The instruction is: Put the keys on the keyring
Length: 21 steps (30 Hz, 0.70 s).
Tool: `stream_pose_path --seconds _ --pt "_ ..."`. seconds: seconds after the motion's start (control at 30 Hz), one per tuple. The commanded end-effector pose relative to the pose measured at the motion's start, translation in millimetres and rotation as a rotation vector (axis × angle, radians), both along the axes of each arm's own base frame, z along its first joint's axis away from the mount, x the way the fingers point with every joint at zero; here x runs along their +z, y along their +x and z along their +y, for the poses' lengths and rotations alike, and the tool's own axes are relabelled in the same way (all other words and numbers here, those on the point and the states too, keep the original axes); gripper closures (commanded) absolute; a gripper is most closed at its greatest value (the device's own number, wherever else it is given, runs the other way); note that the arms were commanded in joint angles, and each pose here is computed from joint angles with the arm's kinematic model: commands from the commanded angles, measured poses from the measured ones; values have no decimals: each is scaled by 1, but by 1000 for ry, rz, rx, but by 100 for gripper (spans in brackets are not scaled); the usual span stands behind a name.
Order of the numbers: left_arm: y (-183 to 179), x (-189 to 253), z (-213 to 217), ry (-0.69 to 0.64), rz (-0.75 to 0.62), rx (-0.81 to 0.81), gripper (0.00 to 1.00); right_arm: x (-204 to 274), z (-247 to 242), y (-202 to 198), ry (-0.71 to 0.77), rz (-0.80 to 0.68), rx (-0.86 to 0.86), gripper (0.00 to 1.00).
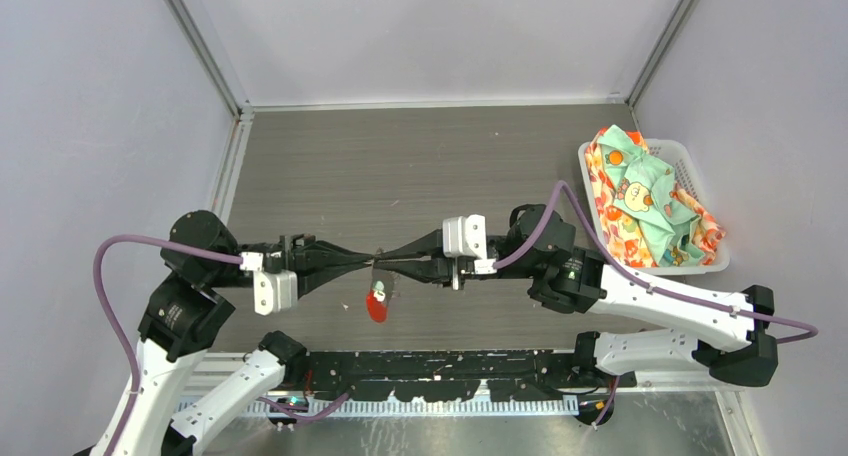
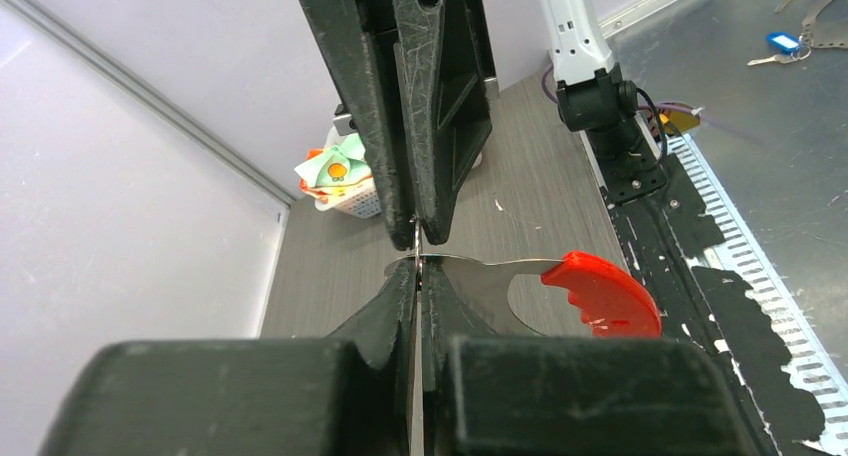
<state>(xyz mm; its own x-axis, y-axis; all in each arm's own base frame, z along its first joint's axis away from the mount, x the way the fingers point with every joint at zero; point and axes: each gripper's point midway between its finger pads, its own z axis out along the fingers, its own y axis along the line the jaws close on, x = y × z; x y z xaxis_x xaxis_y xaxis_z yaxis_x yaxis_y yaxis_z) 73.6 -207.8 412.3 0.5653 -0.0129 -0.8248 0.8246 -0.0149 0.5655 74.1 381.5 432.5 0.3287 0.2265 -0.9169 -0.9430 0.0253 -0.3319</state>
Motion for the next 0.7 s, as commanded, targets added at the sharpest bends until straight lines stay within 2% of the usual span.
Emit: stream_pose_path --seconds 0.0,0.07,0.2,0.27,0.3,0.37,0.5,0.67 --pt "-3 12 0 -30 -31 -6 100 18 -3 0 54 -15 -9 89" --pt "-3 11 0 -29 -27 -5 100 17 -3 0 48 -16 -10 98" --pt "0 6 1 -18 -5 10 98 13 -3 4 5 -3 -35 99" --pt "2 1 2 -1 7 28 80 8 -5 7 -24 -1 -53 99" --pt "2 -2 3 11 7 32 75 6 -6 7 -38 -4 -57 99" --pt "3 -7 5 29 10 44 72 2 -8 8 -68 -6 -64 99" --pt "6 -12 5 45 38 63 73 2 -10 7 -87 -10 -64 99" --pt "4 -15 4 52 94 49 86 4 -10 6 -81 -15 -59 99"
